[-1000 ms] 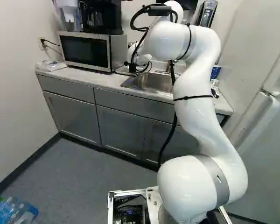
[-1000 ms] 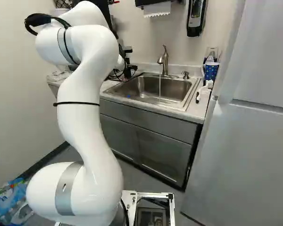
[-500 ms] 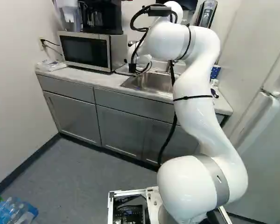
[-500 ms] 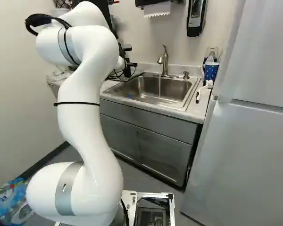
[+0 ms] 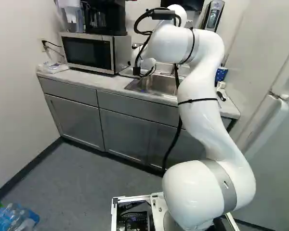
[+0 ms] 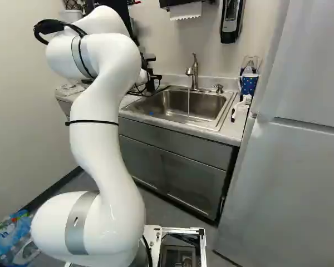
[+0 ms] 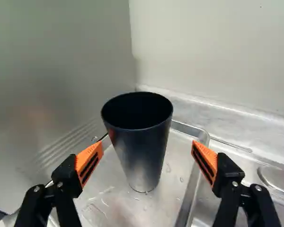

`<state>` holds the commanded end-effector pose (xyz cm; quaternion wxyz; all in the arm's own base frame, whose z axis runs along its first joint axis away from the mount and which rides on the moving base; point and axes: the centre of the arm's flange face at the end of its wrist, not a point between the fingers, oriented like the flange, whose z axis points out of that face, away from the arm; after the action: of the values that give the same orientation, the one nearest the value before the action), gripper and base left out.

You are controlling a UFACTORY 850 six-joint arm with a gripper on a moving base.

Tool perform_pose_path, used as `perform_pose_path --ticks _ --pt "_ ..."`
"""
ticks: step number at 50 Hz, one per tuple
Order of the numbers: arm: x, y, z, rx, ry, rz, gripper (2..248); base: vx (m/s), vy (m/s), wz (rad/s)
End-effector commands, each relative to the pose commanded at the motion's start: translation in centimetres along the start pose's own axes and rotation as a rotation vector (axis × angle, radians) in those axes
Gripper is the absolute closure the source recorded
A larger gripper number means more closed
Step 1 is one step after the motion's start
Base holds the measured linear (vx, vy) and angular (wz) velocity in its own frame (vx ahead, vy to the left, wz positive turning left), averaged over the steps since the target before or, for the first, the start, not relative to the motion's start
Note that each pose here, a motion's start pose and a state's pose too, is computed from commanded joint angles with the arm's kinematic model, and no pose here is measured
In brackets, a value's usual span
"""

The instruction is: Rinse the cup and place it in the tray

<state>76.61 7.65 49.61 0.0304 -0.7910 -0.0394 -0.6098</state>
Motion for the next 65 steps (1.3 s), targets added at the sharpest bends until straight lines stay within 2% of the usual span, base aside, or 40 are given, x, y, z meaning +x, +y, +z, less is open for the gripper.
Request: perform_pose_path --ticks 12,21,34,35,40,41,45,46,50,51,65 --pt "-0.91 0.0 0.49 0.0 0.03 0.0 3 0.0 0.0 0.0" --pt "-0.59 0.03 0.85 0.0 0.069 0.0 3 0.0 0.0 0.0" --pt "-0.57 0.04 0.92 -0.001 0.071 0.0 3 0.0 0.0 0.0" --pt "-0.57 0.04 0.92 -0.001 0.071 0.0 12 0.0 0.0 0.0" --pt "-0.57 0.04 0.92 -0.001 0.071 0.0 12 0.0 0.0 0.0" --pt "-0.57 0.04 0.92 -0.001 0.071 0.0 50 0.0 0.0 0.0" --pt "-0.57 0.04 0.92 -0.001 0.071 0.0 50 0.0 0.0 0.0" --pt "-0.57 0.04 0.92 -0.001 0.071 0.0 89 0.0 0.0 0.0" --pt "-0.57 0.04 0.92 -0.001 0.071 0.0 89 0.0 0.0 0.0" --pt "-0.57 0.04 0.92 -0.001 0.071 0.0 122 0.0 0.0 0.0" --pt "-0.14 0.04 0.78 -0.001 0.077 0.0 128 0.0 0.0 0.0"
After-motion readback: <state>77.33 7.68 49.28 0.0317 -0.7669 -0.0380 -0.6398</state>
